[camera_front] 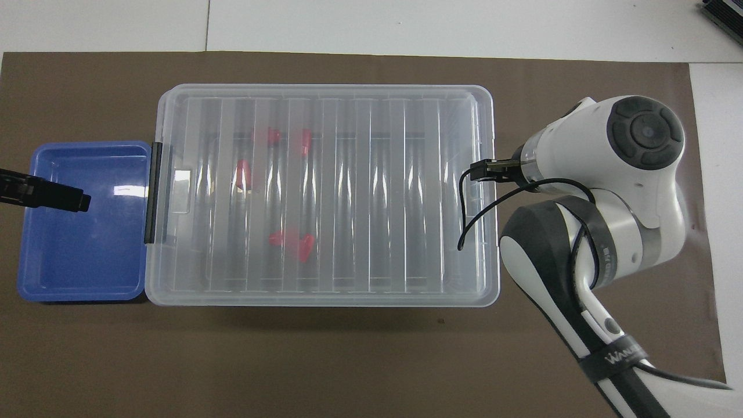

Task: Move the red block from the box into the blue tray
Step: 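Reach the right gripper to the clear lid's nearest edge, then slide the clear lid away from the left gripper with the right gripper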

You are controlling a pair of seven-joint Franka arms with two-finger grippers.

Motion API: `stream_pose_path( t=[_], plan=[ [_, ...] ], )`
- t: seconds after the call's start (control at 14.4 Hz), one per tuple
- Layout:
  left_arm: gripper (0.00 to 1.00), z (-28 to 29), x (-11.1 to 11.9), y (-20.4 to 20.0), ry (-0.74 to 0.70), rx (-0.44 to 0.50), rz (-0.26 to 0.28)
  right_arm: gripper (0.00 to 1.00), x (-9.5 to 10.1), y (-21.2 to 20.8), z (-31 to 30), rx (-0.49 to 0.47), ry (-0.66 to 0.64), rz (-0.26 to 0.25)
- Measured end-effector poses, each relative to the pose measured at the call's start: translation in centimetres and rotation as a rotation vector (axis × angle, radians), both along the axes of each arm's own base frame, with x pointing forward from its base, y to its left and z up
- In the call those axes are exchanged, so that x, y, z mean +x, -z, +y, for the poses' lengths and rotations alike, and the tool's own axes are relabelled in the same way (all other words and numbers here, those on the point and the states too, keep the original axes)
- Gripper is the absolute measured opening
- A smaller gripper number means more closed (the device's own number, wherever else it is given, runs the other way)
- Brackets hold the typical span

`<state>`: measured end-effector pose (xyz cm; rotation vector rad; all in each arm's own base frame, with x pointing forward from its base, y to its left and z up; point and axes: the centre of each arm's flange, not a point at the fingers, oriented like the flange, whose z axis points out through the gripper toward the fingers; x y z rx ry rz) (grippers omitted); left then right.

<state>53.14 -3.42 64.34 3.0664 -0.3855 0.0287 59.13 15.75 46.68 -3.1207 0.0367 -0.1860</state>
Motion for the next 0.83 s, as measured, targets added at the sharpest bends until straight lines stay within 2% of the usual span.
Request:
stream_pose_path(
  t=[0.28,0.83],
  plan=[
    [1.00,0.0,0.0,0.0,0.000,0.000,0.000,1.00,0.0,0.5,-0.7,-0.003,0.004,0.009],
    [1.00,0.0,0.0,0.0,0.000,0.000,0.000,1.00,1.4,0.7,-8.3,-0.026,-0.062,0.013]
  ],
)
